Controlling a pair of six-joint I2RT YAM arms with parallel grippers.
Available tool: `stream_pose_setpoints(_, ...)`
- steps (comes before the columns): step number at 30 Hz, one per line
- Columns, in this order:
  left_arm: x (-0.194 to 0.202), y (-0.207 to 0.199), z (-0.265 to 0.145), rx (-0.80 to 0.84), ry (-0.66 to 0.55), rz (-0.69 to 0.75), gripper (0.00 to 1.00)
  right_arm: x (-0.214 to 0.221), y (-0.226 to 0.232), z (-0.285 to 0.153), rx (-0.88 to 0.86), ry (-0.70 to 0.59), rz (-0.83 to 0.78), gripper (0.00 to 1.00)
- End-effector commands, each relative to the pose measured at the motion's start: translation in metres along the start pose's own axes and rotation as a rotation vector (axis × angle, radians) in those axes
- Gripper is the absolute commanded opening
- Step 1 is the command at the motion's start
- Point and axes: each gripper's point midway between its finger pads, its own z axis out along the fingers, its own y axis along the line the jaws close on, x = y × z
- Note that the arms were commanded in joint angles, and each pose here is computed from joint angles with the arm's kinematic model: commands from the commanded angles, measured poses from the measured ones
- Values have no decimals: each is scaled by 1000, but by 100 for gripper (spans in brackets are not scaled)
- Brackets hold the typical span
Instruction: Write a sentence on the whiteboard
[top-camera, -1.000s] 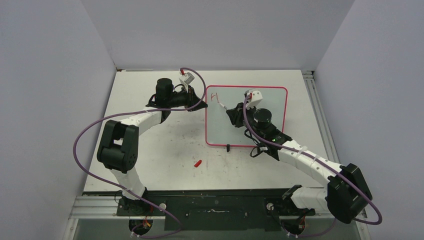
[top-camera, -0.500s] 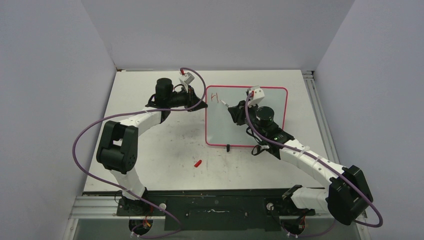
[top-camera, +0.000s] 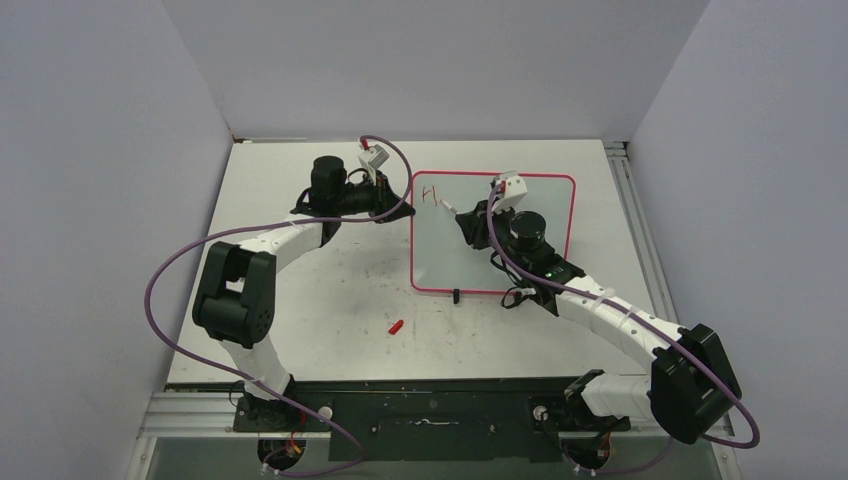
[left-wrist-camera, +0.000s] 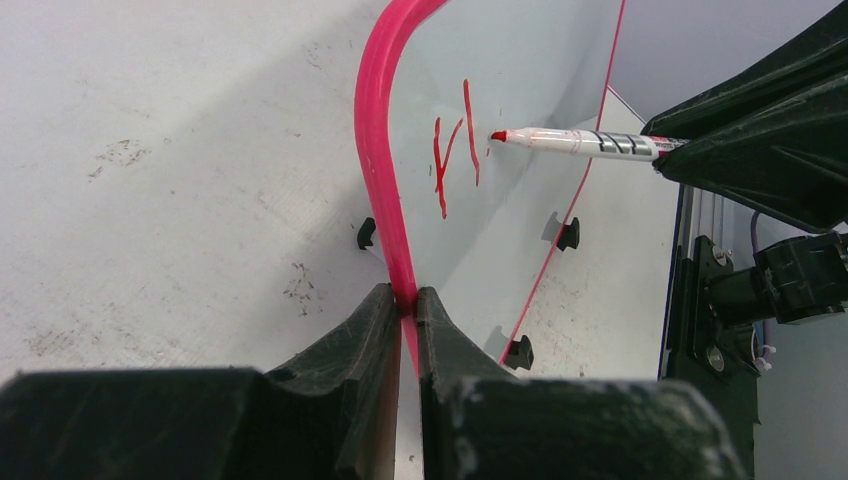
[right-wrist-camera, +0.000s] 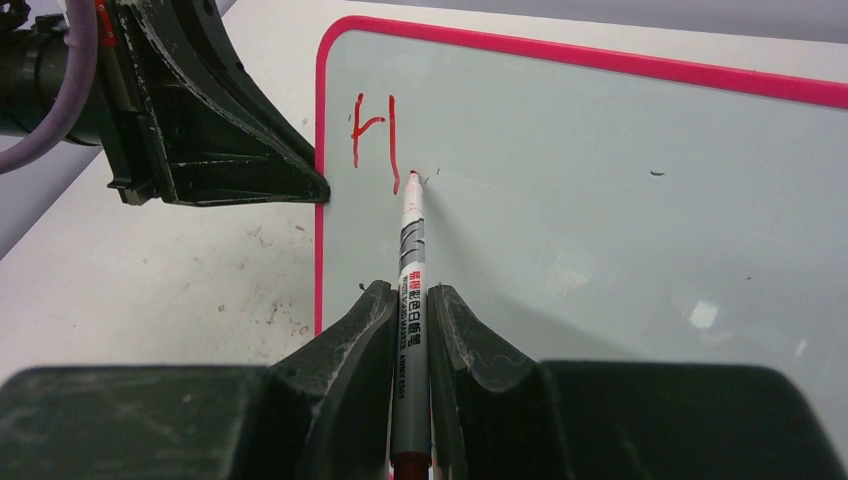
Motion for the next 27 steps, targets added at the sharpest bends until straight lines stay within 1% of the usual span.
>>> stream_pose_setpoints(1, -22, -9, -10, 7, -47, 77, 0, -44, 4, 2, -9, -133, -5, 5)
stream_pose_setpoints(6, -22, -9, -10, 7, -47, 77, 0, -44, -2, 5, 22, -132, -7, 5)
stream_pose_setpoints(15, -23, -10, -10, 10, -49, 79, 0, -39, 5, 14, -23, -104, -30, 5)
stream_pose_setpoints(27, -24, -11, -10, 9, -51, 81, 0, -12, 0, 5, -16, -38, -23, 5)
